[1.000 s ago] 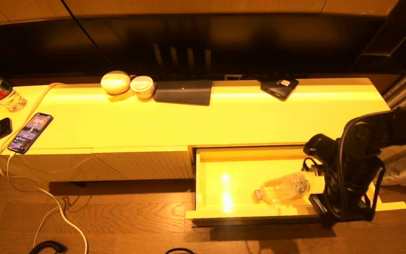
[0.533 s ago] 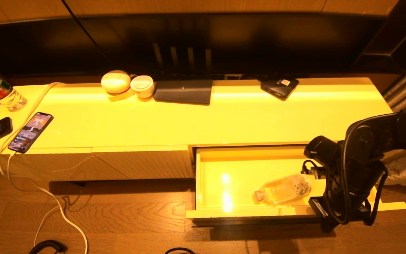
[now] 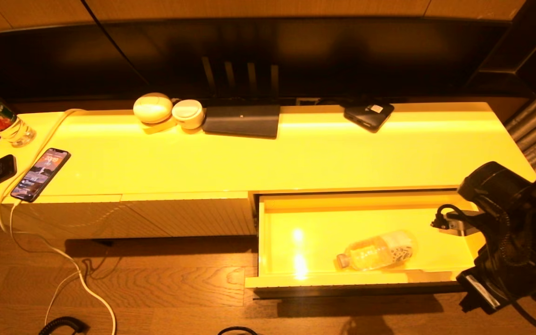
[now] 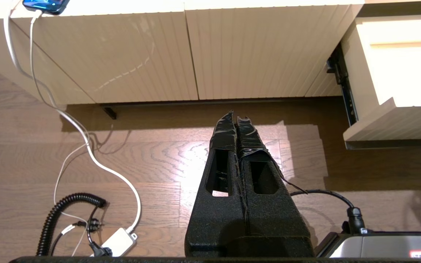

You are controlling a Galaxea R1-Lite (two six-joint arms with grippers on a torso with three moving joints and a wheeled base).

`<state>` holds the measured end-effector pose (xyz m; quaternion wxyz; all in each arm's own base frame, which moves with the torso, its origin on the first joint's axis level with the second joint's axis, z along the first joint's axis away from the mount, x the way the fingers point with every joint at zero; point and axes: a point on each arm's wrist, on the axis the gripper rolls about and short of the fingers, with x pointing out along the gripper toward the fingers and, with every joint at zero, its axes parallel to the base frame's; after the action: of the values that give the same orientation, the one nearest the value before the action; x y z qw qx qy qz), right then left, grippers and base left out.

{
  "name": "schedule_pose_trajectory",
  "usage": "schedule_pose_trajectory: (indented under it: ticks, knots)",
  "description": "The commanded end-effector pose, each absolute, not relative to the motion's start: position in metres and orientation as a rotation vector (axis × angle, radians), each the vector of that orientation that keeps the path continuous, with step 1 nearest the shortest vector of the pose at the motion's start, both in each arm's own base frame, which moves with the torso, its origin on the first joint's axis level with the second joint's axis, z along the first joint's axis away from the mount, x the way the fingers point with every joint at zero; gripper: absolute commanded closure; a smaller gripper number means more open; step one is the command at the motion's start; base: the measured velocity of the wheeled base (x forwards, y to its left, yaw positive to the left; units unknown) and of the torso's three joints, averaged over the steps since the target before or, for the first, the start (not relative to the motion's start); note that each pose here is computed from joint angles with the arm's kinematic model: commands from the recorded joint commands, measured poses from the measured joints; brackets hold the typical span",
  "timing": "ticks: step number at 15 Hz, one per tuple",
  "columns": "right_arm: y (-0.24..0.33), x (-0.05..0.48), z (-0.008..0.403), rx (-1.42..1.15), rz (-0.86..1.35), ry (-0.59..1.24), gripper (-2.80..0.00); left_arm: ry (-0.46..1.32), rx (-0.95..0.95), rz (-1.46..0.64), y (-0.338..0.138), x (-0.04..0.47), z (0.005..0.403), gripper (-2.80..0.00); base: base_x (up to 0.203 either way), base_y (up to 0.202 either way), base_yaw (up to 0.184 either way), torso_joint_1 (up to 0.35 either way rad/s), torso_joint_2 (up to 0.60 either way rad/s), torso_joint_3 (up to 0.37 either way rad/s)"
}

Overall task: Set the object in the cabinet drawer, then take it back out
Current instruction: Take the mineral water out of the drawer and put it on the table

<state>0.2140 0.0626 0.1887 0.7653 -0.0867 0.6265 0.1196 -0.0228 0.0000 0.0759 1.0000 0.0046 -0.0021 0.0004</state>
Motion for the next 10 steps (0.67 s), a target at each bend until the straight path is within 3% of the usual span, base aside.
schedule_pose_trajectory:
  ticks: [1,10]
  knots:
    - [0.052,0.178,0.210,-0.368,0.385,1.228,0.00,-0.003,0.009,0.000,0.000,-0.023,0.076,0.00,0.000,0.000,0.000,0.000,0.00,0.000]
    - [0.043,0.170,0.226,-0.939,0.592,0.984,0.00,-0.003,0.009,0.001,0.000,-0.023,0.075,0.00,0.000,0.000,0.000,0.000,0.00,0.000]
